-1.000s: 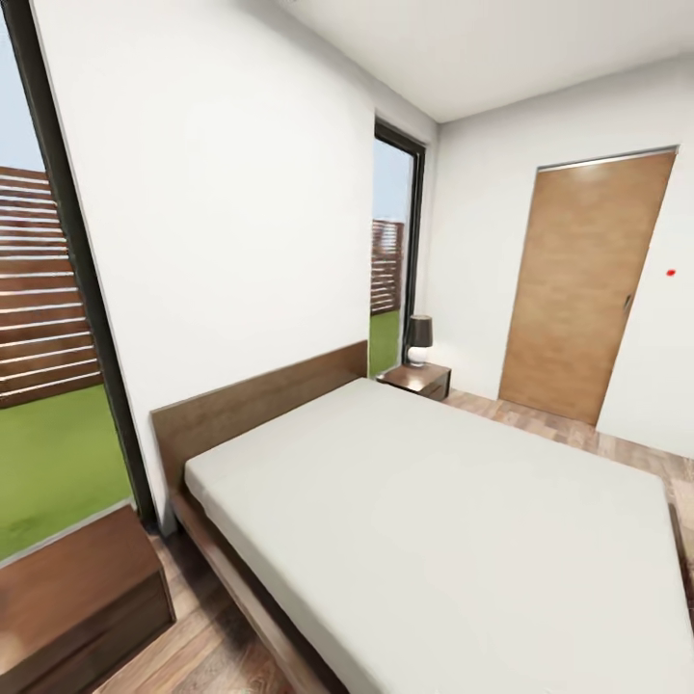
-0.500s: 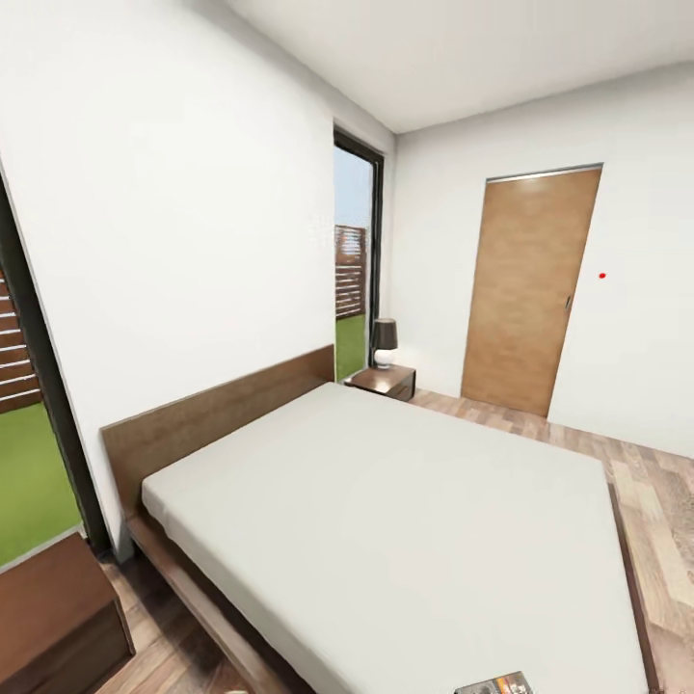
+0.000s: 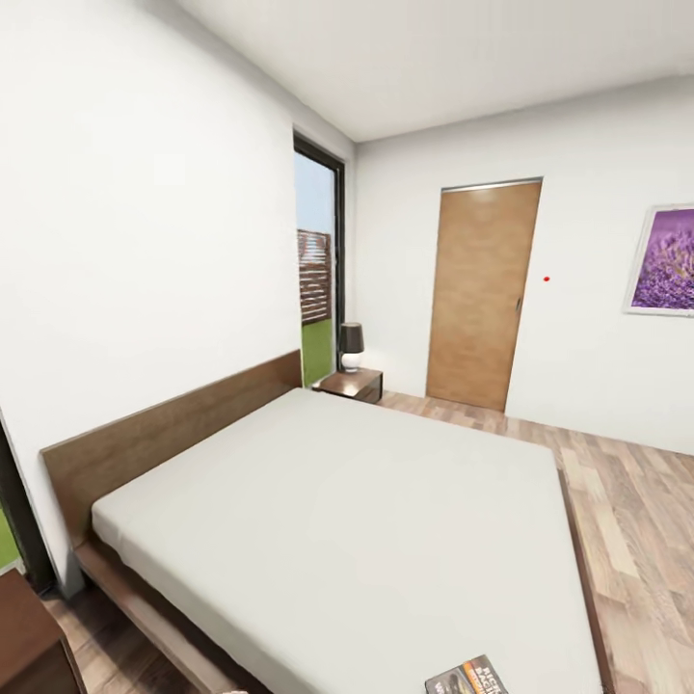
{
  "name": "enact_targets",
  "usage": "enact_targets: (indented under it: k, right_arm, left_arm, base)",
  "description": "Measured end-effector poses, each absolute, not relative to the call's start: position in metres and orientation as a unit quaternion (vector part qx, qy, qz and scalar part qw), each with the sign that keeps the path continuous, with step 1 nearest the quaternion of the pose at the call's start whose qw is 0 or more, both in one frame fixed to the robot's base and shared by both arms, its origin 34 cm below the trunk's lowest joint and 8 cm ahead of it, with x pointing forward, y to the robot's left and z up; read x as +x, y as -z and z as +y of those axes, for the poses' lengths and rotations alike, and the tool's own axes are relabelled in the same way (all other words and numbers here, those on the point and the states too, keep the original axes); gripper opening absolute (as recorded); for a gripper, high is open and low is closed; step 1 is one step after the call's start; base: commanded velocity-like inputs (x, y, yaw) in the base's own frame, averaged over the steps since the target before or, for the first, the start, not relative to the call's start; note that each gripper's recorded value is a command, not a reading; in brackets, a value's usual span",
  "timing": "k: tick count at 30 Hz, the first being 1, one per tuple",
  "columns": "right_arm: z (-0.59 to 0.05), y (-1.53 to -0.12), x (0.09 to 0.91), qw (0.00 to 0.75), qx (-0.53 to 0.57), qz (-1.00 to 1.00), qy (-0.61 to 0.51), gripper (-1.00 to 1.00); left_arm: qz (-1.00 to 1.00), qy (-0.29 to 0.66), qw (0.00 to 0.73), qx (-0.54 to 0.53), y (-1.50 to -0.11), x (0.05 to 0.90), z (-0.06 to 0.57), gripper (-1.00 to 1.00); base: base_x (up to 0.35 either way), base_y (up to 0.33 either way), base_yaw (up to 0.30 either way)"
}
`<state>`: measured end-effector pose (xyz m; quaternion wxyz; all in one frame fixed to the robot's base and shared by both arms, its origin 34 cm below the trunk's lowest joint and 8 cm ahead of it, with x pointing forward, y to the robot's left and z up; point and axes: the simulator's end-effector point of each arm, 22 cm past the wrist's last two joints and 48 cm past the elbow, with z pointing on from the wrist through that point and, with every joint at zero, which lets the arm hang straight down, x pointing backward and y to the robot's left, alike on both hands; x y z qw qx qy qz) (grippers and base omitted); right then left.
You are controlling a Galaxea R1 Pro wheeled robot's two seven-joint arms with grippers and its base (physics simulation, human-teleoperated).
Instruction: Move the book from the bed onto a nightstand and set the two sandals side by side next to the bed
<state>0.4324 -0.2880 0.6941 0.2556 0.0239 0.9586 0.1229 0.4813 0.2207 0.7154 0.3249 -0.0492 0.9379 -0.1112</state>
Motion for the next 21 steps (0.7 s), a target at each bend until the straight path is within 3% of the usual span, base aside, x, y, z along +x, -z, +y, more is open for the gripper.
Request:
enact_targets:
  k: [21]
  right_arm:
    - [-0.2881, -0.701, 0.4386, 0.266, 0.022, 0.956, -0.123, 1.0]
  left_arm:
    - [0.934, 0.112, 0.335, -0.048, -0.7232, 0.4871, 0.2205, 1.0]
  base:
    - [0.0, 0.0, -0.253]
